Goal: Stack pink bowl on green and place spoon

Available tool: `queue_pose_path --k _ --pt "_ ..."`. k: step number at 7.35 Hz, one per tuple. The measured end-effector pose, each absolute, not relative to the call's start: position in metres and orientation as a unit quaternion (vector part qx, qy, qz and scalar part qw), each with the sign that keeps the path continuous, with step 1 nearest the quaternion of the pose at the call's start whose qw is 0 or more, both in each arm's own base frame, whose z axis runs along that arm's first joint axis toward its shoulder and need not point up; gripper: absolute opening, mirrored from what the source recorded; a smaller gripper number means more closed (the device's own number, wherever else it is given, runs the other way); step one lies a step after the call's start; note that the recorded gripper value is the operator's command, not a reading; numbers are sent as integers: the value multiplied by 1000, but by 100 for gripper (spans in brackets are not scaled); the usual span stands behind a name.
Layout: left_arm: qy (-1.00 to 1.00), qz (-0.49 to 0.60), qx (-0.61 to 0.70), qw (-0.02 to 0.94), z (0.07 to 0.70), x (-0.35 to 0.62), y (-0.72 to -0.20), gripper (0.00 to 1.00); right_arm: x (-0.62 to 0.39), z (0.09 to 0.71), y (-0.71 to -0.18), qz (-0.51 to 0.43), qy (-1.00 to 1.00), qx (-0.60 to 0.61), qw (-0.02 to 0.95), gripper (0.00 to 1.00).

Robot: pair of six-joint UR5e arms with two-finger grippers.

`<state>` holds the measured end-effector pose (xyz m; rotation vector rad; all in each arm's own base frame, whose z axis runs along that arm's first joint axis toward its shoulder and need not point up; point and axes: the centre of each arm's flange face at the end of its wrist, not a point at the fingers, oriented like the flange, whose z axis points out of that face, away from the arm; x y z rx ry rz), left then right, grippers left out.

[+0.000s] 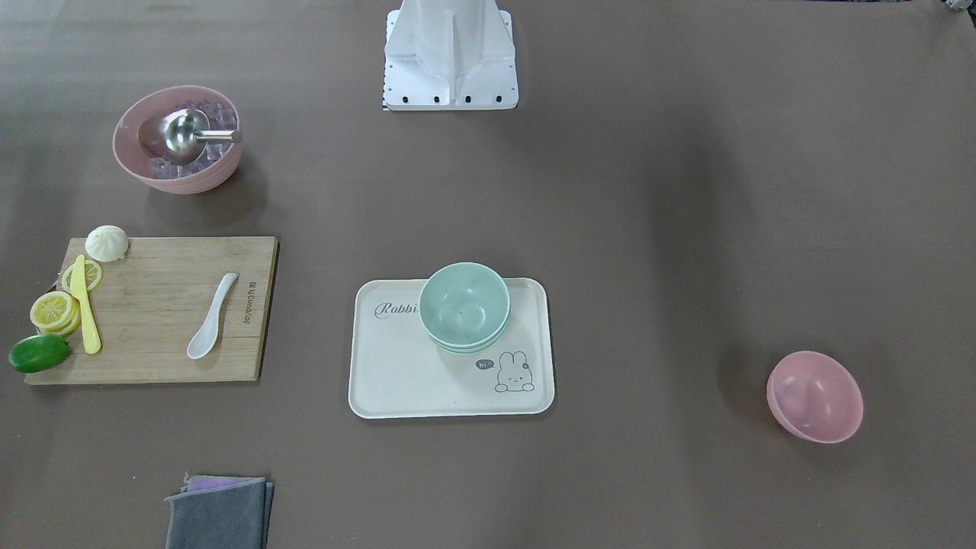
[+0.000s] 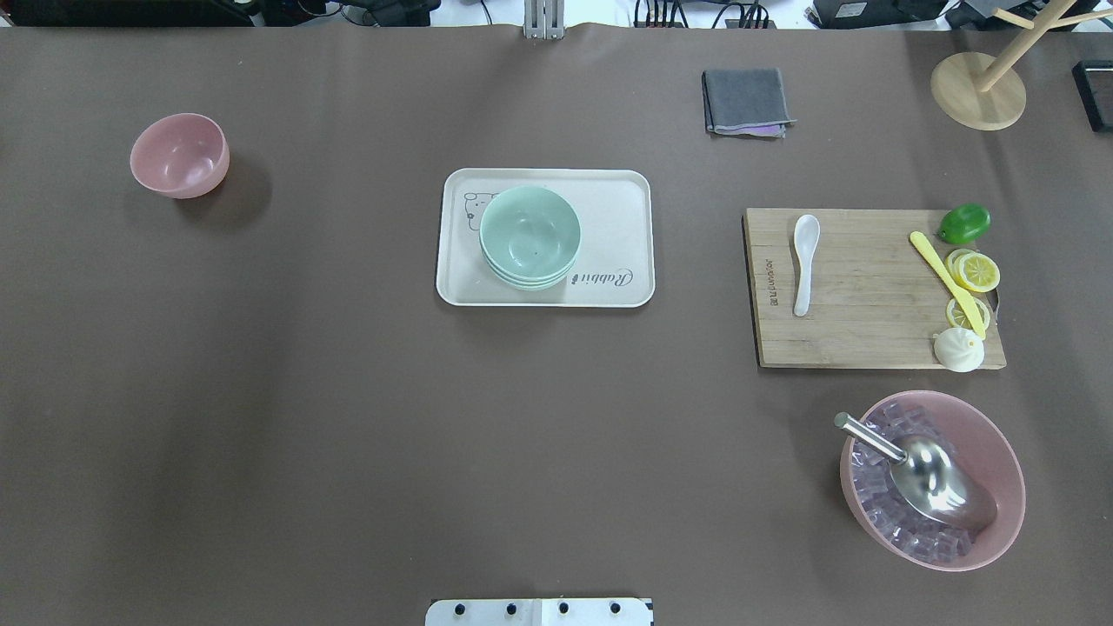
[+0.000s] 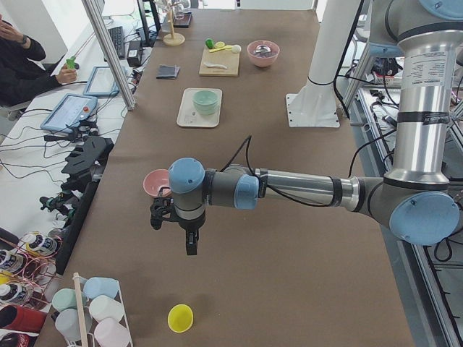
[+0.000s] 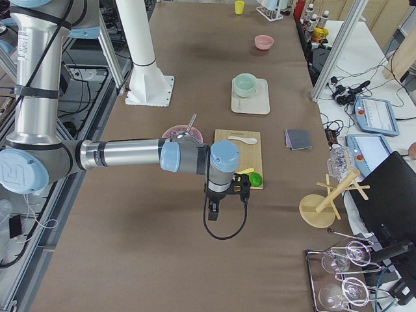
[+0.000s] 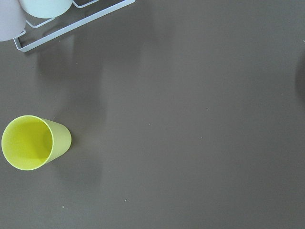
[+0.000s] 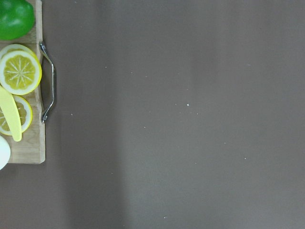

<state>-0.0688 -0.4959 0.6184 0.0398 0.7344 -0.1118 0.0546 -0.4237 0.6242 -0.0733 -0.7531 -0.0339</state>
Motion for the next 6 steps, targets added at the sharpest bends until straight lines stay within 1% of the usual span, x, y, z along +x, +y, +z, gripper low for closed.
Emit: queue_pose_path --k 6 --pt "359 -54 18 932 621 -68 -496 98 55 623 -424 -15 -368 -36 929 100"
